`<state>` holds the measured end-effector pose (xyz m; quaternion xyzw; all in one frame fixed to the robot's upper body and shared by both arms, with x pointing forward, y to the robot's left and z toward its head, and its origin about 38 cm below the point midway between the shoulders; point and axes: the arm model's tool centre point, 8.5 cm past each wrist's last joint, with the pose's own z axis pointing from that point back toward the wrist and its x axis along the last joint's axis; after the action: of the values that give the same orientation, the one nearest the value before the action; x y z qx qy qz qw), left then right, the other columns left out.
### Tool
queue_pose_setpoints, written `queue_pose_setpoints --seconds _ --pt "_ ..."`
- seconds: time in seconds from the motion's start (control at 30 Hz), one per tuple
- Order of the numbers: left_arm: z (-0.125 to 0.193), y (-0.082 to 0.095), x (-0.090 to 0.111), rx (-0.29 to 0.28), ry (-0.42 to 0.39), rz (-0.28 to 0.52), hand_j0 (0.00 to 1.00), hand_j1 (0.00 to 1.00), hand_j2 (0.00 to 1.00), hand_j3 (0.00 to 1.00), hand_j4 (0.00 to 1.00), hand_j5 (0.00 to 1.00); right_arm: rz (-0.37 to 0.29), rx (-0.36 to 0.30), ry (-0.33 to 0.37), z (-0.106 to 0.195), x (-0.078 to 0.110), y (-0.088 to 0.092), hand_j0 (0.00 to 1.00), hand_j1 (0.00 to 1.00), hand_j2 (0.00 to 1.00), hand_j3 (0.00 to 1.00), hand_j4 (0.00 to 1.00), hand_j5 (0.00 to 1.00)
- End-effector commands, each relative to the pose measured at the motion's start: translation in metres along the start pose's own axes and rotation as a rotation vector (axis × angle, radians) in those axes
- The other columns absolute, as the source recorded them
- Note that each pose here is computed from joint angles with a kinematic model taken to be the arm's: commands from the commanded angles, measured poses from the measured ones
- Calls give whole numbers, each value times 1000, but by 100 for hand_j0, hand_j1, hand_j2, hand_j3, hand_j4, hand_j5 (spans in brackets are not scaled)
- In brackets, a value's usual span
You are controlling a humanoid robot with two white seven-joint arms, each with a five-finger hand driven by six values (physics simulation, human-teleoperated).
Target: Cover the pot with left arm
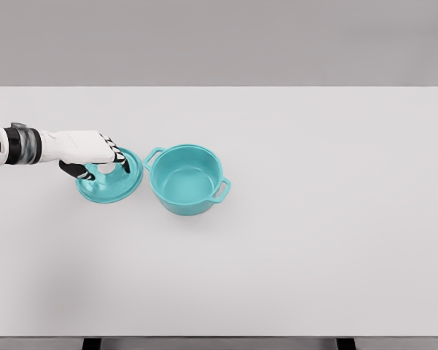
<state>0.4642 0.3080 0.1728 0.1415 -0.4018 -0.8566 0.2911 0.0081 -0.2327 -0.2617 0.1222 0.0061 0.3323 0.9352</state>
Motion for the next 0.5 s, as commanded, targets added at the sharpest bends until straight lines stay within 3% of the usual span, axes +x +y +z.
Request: queue_pose_setpoints --seconds 0.0,0.23,0.47 --pt "0 0 0 3 2 3 66 66 66 66 66 66 0 0 0 0 0 0 100 100 100 100 100 100" --pt "0 0 0 0 2 2 55 55 55 55 55 55 0 0 0 0 0 0 100 100 100 100 100 100" --pt "2 0 -1 1 5 3 51 51 51 51 51 51 0 -1 -1 0 1 -1 100 100 100 100 100 100"
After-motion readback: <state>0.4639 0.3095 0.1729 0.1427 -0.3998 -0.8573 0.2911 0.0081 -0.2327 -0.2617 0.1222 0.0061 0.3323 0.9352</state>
